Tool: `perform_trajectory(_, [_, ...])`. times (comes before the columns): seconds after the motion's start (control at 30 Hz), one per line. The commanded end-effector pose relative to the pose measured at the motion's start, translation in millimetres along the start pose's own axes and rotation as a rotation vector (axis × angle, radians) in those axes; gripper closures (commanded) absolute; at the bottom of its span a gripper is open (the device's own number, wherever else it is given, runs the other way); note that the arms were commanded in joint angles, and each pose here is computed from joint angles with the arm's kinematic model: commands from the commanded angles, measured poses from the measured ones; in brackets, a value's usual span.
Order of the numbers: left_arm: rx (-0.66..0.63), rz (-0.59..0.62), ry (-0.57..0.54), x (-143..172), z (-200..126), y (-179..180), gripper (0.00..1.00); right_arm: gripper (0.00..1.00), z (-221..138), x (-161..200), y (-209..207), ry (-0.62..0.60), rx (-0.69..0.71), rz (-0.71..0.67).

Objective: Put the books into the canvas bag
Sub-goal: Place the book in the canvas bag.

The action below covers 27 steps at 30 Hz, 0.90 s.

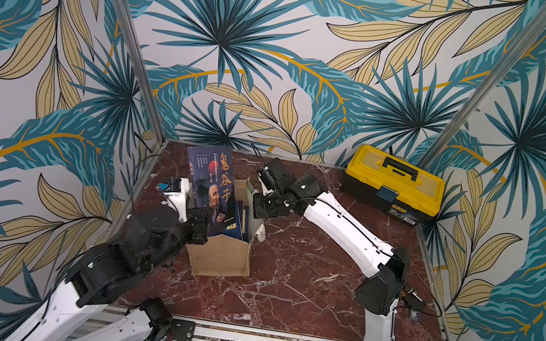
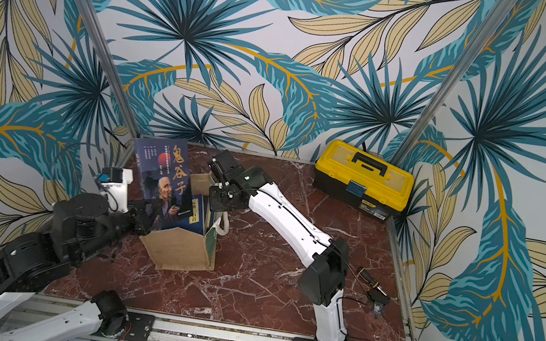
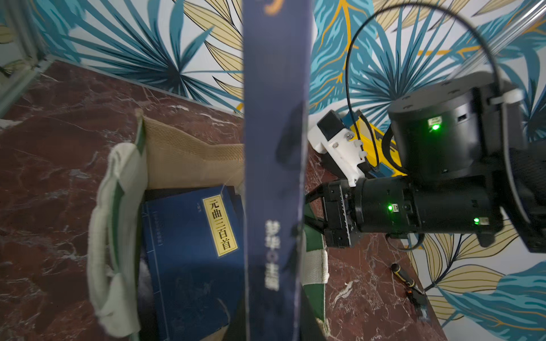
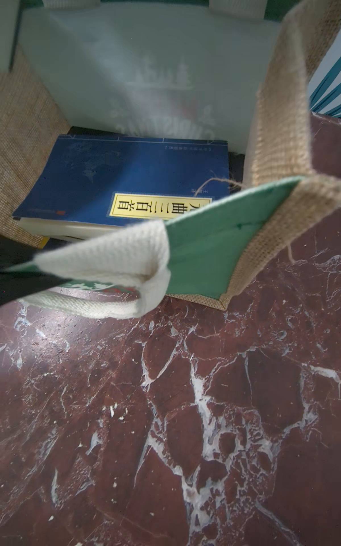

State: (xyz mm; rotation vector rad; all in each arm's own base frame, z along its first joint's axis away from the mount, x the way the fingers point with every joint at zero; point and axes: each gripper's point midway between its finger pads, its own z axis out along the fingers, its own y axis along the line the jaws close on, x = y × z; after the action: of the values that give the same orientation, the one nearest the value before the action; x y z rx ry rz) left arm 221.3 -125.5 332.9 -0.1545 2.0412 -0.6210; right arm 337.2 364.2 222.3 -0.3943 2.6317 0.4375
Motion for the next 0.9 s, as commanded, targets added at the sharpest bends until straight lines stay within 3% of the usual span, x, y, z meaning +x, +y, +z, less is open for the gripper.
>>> perform_trajectory(0.0, [0.163,0.006,0.019,-14.8,6.8,-45.5,1.0,1.0,-31.2,-10.7,-10.6,-0.076,-0.019,0.029])
perform_trajectory(0.17, [0.108,0.001,0.147,13.5,37.1,-39.6,1.0,1.0,-36.5,-10.3,-25.8,-0.09,-0.022,0.064])
perform_trajectory(0.33, [0.039,-0.011,0.265,32.7,38.4,-17.0,1.0,1.0,-34.6,-7.1,-30.6,-0.08,-0.04,0.079])
perform_trajectory(0.6, [0.029,-0.058,0.333,38.9,24.9,-0.7,1.0,1.0,-22.8,-9.9,-10.5,-0.048,-0.196,0.113])
perform_trajectory(0.87, [0.047,-0.105,0.407,53.1,32.1,0.9,1.0,1.0,-20.2,-17.1,-8.8,-0.049,-0.231,0.141])
